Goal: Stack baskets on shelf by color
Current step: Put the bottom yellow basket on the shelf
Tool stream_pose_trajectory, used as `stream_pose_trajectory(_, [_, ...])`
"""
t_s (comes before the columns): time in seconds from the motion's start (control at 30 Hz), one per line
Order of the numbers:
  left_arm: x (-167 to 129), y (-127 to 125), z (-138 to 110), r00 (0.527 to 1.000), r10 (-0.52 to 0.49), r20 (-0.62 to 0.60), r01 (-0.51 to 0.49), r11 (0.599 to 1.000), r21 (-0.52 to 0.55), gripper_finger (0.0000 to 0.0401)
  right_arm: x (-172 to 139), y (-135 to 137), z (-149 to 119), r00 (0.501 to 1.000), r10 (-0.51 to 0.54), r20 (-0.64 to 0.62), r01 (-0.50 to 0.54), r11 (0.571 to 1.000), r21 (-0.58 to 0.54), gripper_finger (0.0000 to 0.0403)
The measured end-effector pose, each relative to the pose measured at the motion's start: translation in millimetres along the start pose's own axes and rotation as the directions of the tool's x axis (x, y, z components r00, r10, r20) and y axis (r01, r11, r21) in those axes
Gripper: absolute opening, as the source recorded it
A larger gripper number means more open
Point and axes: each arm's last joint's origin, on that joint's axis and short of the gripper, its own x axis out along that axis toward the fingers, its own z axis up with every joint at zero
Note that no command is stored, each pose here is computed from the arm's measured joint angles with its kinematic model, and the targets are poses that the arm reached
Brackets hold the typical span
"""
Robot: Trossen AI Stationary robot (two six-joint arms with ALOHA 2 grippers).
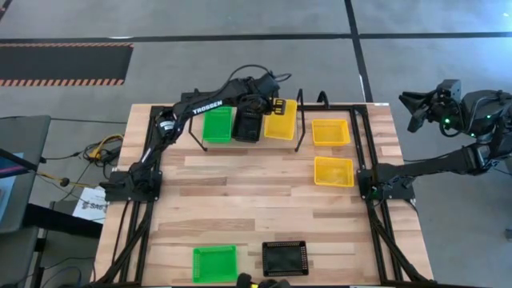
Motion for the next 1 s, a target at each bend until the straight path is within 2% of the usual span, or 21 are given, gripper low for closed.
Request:
stream_pose_trajectory(0.37, [0.8,1.3,1.9,1.000,0.008,0.014,-0.009,1.000,0.015,0.0000,0.0,0.0,-0.1,1.000,0.001,-0.001,-0.001,1.000,0.023,0.0102])
stream_pose_trajectory(0.7, [28.2,1.4,-7.0,0.999,0.023,-0.045,-0.022,0.999,0.034,0.0000,2.8,3.4,0.9,1.000,-0.003,-0.010,0.003,1.000,0.017,0.0102])
stream_pose_trajectory(1.0, [32.9,2.8,-9.1,0.997,0.036,-0.065,-0.034,0.999,0.036,0.0000,4.5,5.4,1.4,1.000,-0.004,-0.015,0.004,1.000,0.010,0.0102])
